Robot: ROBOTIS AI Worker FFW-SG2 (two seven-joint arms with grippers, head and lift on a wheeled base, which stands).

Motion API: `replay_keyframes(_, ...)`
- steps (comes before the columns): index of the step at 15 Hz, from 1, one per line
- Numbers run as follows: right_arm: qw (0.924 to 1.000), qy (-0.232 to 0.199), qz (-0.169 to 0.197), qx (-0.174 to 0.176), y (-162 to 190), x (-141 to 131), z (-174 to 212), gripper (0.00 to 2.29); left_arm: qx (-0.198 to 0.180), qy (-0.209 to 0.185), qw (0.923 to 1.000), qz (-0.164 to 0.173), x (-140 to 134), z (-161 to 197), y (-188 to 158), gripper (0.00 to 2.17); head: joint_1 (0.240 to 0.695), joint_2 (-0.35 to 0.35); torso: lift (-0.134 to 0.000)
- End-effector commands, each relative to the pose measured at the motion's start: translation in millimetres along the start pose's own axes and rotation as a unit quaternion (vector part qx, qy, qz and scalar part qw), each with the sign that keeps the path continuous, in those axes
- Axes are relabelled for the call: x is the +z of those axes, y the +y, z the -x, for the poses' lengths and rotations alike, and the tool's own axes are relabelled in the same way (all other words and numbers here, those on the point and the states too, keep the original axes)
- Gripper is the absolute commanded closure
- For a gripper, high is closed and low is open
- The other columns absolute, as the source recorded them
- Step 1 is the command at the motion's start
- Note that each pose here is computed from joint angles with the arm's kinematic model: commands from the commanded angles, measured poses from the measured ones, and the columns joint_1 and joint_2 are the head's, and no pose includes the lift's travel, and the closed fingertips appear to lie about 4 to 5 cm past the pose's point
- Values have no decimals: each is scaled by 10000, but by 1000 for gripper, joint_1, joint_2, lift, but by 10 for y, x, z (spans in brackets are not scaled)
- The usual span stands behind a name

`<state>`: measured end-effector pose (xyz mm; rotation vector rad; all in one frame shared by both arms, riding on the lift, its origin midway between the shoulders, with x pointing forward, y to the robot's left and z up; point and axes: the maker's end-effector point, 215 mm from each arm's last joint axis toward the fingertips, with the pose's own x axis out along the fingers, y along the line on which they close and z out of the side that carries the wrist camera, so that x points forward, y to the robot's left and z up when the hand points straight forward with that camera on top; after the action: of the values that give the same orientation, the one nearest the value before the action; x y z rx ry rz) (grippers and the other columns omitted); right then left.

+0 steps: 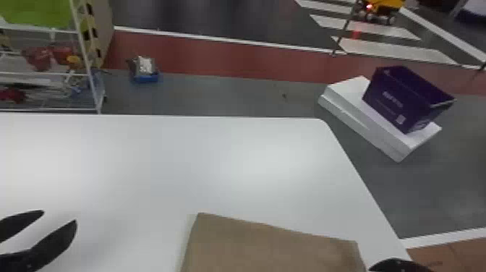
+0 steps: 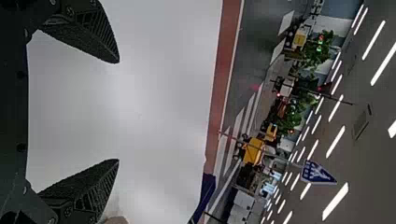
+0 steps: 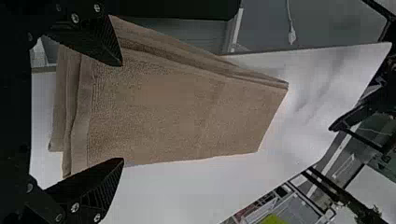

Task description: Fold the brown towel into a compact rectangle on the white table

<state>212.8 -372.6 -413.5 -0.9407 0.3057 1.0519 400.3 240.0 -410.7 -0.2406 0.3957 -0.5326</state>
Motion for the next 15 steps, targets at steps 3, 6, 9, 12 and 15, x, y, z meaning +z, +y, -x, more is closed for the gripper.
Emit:
replay_keyframes(3,9994,272,193,67,42,-149,213,188,67,-11,10000,-17,-13,16,56,144,695,-263,-123)
replay_keyframes(6,9943,549,730,546,221,-183,274,188,78,-2,10000,-33,-11,15,64,144,695,-284,-123)
replay_keyframes(9,9876,883,899,941,344,-308,272,188,145,-39,9999,-58,-16,36,135,144,695,-303,-123)
replay_keyframes(12,9799,1013,1119,1308,473,-356,126,191,122,-38,9999,-58,-18,27,118,144,695,-309,-123)
replay_keyframes(15,9823,810,1288,1094,373,-230,-52,191,140,-22,9999,-44,-39,42,131,144,695,-295,-123)
